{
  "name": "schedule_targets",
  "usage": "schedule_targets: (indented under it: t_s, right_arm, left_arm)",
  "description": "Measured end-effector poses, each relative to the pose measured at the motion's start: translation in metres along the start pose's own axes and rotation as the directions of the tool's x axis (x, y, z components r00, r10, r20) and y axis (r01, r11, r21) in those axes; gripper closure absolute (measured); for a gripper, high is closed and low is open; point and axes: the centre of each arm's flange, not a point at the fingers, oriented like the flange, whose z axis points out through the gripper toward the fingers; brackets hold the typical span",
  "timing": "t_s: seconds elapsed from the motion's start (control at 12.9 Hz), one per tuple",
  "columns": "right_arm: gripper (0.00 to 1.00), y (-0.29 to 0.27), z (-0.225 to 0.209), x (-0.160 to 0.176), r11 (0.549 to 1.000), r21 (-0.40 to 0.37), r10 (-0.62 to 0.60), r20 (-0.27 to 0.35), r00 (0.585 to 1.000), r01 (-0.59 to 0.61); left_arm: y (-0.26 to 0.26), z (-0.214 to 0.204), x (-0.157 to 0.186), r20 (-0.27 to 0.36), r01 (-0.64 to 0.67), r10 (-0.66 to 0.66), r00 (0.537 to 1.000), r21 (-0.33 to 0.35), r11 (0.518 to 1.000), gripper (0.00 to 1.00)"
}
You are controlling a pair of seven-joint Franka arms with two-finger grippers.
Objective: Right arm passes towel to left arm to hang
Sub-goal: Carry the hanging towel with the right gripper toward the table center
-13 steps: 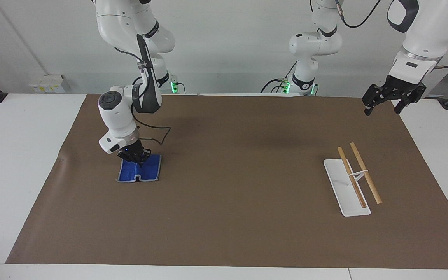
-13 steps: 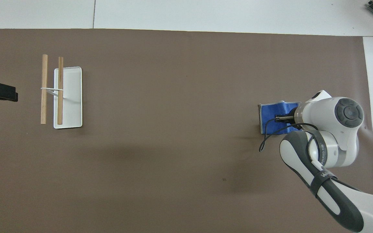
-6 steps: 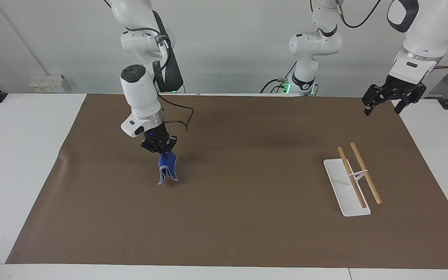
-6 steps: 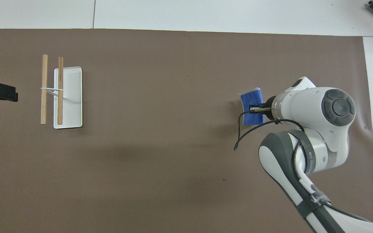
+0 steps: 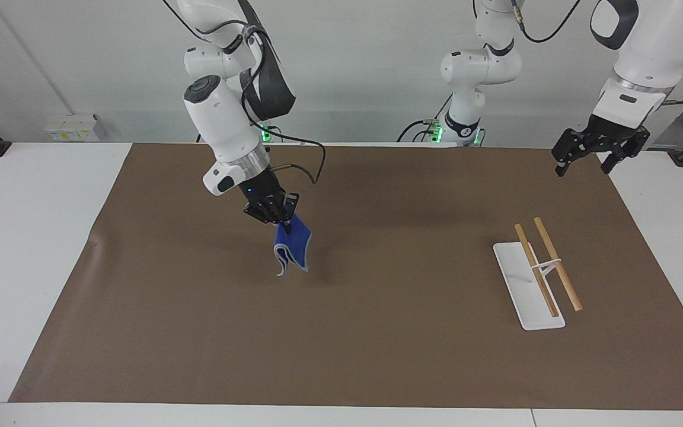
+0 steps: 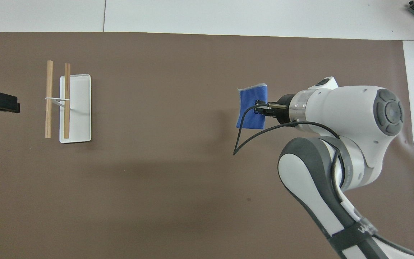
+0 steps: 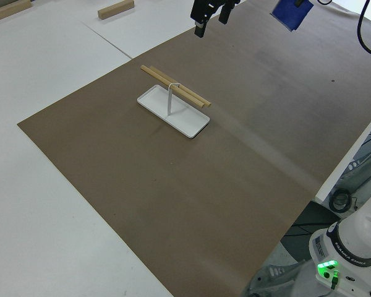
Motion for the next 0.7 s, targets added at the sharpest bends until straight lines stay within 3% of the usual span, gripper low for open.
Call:
schedule_targets:
  t_s: [0.39,0.7]
  right_arm:
    - [0.95,-0.051,-0.020,-0.004,0.963,0.224,0.141,0.044,0.989,-0.147]
    - [0.95,-0.089,-0.039,-0.014,0.919,0.270,0.275,0.084,0.958,-0.288]
  left_arm:
    - [0.000,0.000,0.000,0.000,0.000,0.000,1.000,0.000,1.000,0.00]
    - [0.000,0.000,0.000,0.000,0.000,0.000,1.000,0.000,1.000,0.00]
